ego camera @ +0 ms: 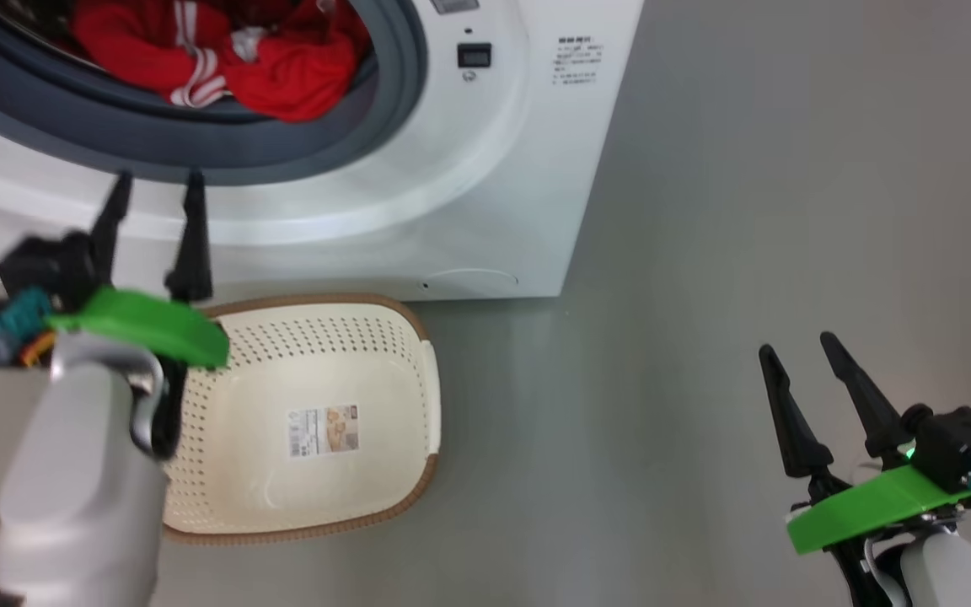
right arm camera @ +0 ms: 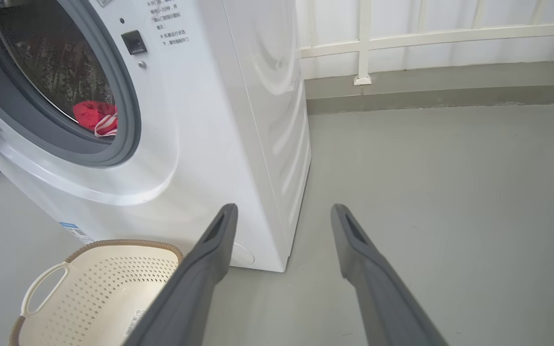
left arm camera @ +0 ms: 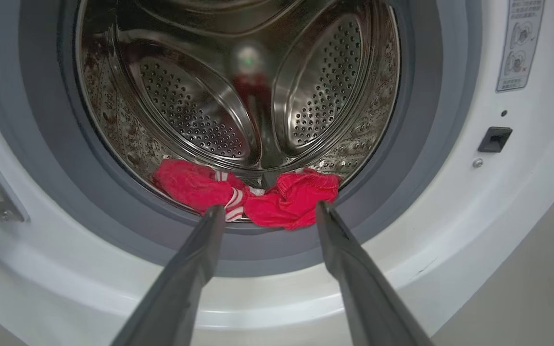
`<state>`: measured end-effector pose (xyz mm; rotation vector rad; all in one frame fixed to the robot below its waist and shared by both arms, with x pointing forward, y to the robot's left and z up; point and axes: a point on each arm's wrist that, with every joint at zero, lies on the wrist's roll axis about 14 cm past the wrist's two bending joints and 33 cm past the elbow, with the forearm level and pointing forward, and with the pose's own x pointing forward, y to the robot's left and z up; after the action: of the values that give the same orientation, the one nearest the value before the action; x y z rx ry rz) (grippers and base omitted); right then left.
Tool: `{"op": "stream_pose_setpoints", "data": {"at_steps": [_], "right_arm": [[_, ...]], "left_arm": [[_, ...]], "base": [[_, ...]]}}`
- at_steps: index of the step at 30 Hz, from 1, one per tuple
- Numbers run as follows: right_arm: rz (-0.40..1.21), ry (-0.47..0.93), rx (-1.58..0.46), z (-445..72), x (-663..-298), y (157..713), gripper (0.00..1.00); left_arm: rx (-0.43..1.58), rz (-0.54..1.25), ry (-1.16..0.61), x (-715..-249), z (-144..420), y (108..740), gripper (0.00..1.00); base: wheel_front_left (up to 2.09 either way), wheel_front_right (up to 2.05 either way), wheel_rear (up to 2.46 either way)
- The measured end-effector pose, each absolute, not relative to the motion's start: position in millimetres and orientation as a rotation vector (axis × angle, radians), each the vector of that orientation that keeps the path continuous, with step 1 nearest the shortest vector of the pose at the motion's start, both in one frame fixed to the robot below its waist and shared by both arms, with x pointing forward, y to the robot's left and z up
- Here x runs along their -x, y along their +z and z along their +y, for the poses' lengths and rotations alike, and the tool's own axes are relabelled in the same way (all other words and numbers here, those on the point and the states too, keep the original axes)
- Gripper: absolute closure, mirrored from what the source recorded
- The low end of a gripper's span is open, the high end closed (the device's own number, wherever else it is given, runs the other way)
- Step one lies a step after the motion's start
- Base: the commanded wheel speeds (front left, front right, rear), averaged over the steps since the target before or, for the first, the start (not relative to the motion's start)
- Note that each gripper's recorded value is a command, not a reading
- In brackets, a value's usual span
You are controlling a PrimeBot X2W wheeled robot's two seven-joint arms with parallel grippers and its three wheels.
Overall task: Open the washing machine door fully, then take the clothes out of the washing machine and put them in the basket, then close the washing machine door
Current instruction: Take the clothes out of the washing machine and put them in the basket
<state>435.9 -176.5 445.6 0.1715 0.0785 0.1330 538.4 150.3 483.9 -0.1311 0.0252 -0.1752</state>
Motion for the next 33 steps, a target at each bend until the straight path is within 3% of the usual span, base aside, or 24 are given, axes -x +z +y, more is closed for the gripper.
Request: {"op": "stream_pose_setpoints", "data": {"at_steps": [13, 21, 33], "right_arm": [[0.121, 0.088, -0.175, -188.0, -450.6, 422.0, 0.0], [0.143, 0.083, -0.173, -189.1, -449.0, 414.2, 0.0], [0.158, 0.057, -0.169, -196.2, -444.9, 409.6, 0.0]], "left_arm": [[0.013, 0.208, -0.157, -620.1, 139.1, 453.3, 0.0], [-0.07, 0.324, -0.143, -635.9, 138.6, 425.7, 0.0], [-0.182, 0.348, -0.108, -662.3, 155.8, 418.8, 0.0]], "base": [[0.0, 0.0, 0.0], [0.0, 0.0, 0.0], [0.0, 0.0, 0.0]]}}
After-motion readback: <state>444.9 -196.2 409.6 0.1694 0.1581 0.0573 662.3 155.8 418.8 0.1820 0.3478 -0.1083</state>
